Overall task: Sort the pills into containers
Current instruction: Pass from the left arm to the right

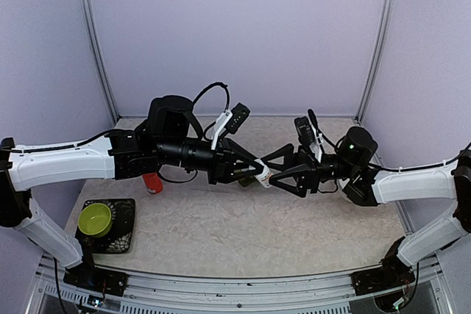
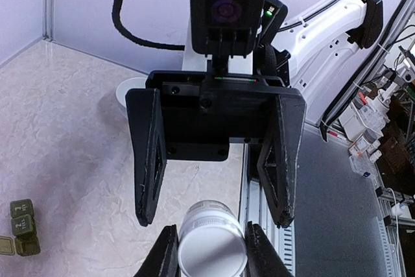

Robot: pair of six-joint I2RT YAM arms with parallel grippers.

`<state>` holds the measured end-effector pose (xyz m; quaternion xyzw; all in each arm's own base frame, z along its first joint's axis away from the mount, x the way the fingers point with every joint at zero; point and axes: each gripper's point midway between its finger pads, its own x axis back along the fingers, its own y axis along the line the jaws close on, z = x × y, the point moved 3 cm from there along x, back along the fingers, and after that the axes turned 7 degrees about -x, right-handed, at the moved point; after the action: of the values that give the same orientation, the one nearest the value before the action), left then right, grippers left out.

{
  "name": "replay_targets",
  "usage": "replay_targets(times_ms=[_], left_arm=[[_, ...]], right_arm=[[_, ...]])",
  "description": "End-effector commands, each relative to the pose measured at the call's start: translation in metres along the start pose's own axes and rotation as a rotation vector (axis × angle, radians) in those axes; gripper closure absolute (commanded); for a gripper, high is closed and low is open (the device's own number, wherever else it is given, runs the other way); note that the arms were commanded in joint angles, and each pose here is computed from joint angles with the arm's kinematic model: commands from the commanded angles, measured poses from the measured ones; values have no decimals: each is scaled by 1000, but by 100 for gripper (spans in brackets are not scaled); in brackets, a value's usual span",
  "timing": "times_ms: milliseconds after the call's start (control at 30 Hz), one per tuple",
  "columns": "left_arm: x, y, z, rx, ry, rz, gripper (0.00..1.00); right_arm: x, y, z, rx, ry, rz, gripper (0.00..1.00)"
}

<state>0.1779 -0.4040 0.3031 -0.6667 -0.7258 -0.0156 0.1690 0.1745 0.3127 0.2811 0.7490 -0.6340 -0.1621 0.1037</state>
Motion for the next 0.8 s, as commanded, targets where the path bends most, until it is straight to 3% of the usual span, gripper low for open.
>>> replay_targets(times_ms=[0, 500, 767], left_arm=[[8, -4, -22, -44, -70, -31, 89], [3, -3, -23, -42, -79, -34, 89], [2, -2, -21, -40, -77, -41, 89]], right_arm=[[-2, 4, -2, 1, -22, -11, 25], [-4, -6, 5, -43, -29, 8, 31], [-6, -5, 5, -56, -25, -21, 52]])
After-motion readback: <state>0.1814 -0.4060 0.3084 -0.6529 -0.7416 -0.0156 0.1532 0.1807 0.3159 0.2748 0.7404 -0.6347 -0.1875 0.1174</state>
